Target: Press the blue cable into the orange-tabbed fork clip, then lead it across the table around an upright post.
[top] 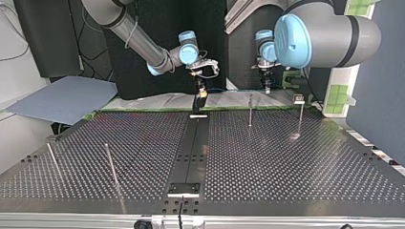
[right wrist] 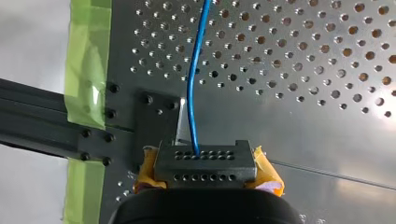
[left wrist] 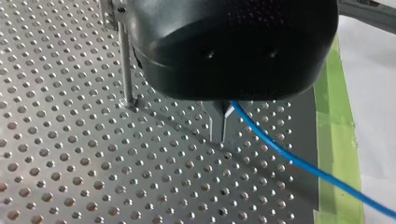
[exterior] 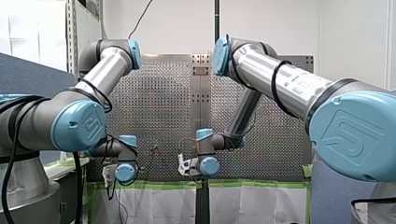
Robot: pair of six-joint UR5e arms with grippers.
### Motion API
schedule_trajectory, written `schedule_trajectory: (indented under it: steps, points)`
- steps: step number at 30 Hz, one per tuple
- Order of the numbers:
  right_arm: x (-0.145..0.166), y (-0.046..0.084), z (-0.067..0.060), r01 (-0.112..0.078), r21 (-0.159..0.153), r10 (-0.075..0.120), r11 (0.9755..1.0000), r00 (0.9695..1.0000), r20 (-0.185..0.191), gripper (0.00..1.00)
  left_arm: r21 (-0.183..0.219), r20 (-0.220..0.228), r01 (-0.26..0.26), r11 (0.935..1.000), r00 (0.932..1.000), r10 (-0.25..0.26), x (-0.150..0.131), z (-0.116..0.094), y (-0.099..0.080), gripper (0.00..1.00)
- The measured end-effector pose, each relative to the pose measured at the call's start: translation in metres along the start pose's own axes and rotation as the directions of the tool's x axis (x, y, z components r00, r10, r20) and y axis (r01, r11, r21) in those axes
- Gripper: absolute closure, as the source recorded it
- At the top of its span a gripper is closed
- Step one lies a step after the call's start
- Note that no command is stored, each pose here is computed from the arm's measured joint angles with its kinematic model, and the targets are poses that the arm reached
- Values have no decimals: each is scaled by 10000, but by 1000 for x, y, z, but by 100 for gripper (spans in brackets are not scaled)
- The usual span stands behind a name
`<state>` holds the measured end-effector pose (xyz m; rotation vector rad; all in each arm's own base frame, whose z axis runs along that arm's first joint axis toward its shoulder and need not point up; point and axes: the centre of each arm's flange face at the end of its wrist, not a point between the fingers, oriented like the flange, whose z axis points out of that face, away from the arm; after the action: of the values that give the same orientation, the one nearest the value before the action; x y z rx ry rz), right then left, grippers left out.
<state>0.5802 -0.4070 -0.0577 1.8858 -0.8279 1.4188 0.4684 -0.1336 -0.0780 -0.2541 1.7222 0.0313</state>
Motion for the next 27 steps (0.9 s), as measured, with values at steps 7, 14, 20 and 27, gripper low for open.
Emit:
schedule_trajectory:
  steps: [7,14,20,27]
  points:
    - [12,-4,-4,31,26,-31,10000,10000,4,100,145,10,-1,9999,10000,1,-20,-18,-1,100]
    - [20,-8,-11,38,66,-38,10000,10000,-44,100,213,-23,-102,9997,9999,103,-36,-33,-3,100]
    - [30,0,-19,-104,7,104,9999,9998,-150,100,385,219,-306,9988,9993,297,-54,-33,-10,100]
    - [31,15,-14,-494,15,494,9988,9984,-290,100,631,492,-303,9975,9984,273,-68,-30,-17,100]
